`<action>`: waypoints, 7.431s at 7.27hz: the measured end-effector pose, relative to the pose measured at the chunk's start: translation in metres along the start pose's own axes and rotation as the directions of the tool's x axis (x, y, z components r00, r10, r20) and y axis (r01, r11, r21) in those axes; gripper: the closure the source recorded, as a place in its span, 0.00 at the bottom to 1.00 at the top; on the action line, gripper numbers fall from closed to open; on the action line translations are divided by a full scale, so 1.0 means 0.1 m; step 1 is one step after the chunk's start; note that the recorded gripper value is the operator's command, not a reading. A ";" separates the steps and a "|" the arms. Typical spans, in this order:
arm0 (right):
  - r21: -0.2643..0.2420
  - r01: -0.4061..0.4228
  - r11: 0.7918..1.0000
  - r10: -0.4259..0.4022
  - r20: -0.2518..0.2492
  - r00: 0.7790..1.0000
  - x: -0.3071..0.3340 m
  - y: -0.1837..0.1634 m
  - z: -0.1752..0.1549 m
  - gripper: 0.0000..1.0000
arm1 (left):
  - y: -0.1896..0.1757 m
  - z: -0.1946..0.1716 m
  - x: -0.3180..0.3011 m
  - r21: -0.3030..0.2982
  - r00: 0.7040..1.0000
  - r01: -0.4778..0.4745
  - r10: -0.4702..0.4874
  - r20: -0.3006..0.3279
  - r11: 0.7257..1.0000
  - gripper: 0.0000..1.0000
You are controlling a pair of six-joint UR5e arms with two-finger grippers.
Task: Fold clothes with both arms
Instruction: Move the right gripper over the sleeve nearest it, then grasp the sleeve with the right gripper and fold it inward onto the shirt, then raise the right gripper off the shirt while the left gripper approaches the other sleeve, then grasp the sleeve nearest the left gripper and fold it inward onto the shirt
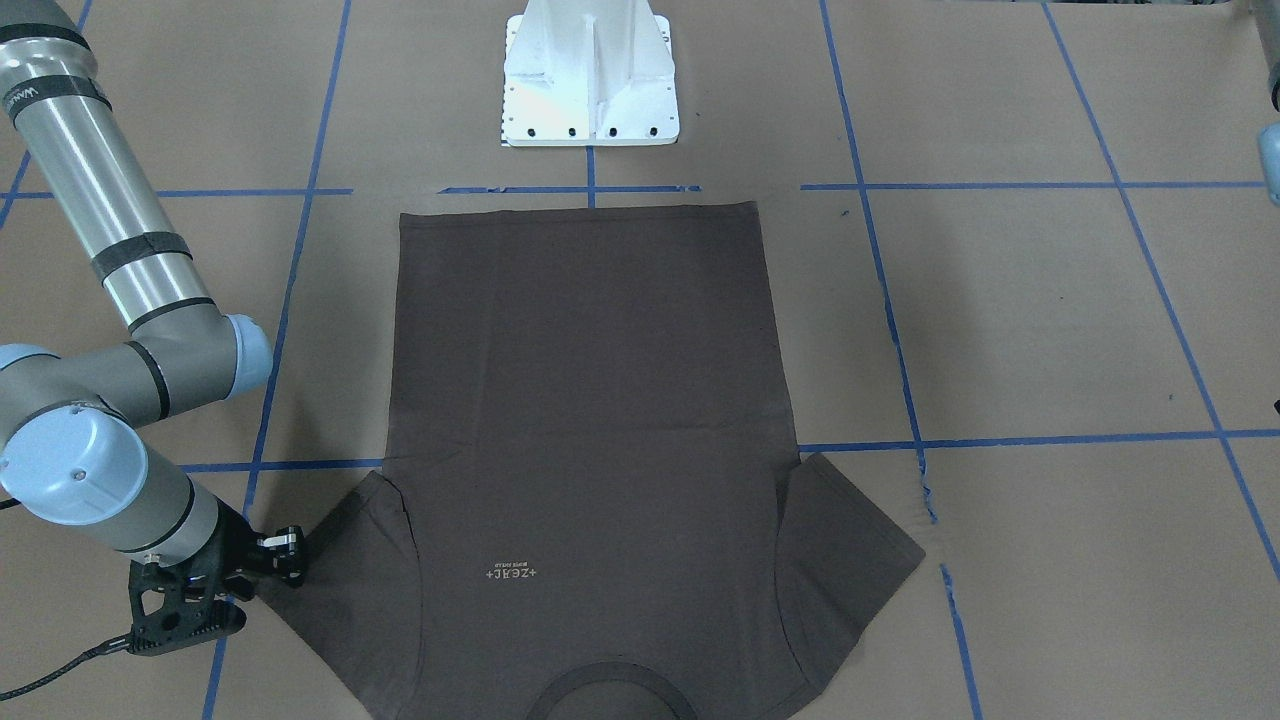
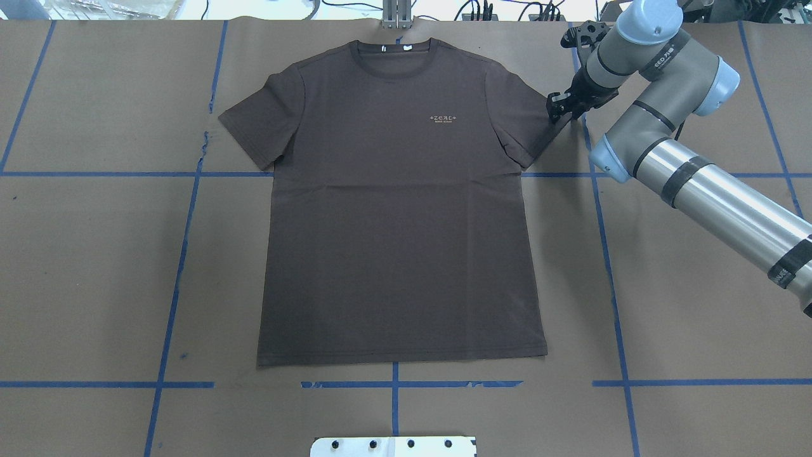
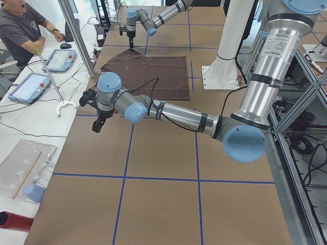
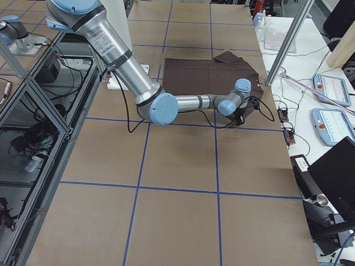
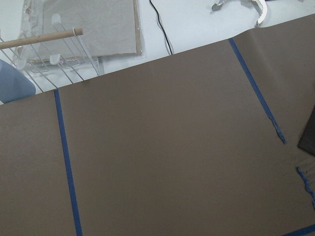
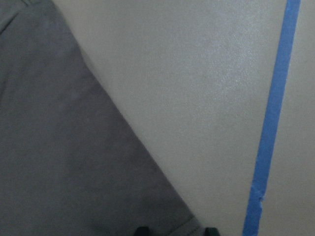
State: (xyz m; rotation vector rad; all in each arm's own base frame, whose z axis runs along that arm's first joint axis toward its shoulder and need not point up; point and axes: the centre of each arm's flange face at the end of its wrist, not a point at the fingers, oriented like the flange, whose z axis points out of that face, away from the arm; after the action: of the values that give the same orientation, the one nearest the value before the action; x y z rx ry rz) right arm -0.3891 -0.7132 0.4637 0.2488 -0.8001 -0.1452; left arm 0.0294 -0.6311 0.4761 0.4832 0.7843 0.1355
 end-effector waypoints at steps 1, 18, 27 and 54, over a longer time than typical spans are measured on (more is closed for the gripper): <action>0.002 0.001 1.000 -0.001 0.002 1.000 -0.02 -0.01 -0.01 1.00 | 0.00 0.00 0.00 0.000 1.000 0.000 0.000 0.000 1.000 0.00; -0.074 -0.185 0.980 0.192 0.106 0.976 -2.26 -0.28 -1.26 0.00 | -0.23 0.69 1.43 0.026 0.973 0.221 -0.219 -0.078 0.975 0.00; -0.169 -0.088 0.982 0.109 0.121 0.987 -1.33 0.05 -1.62 0.00 | 0.05 2.57 2.97 0.235 0.918 0.392 -0.396 -0.032 0.889 0.01; -0.151 -0.080 0.985 0.099 0.122 0.988 -1.06 0.34 -1.67 0.00 | -1.10 2.37 5.17 0.164 0.791 0.605 -0.612 -0.012 0.779 1.00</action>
State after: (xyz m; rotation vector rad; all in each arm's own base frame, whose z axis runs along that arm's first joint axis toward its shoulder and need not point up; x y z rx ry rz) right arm -0.3402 -0.6290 0.2882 0.0655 -0.9230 -0.1353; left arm 0.5552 -0.6632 0.2346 0.3583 0.8802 -0.5505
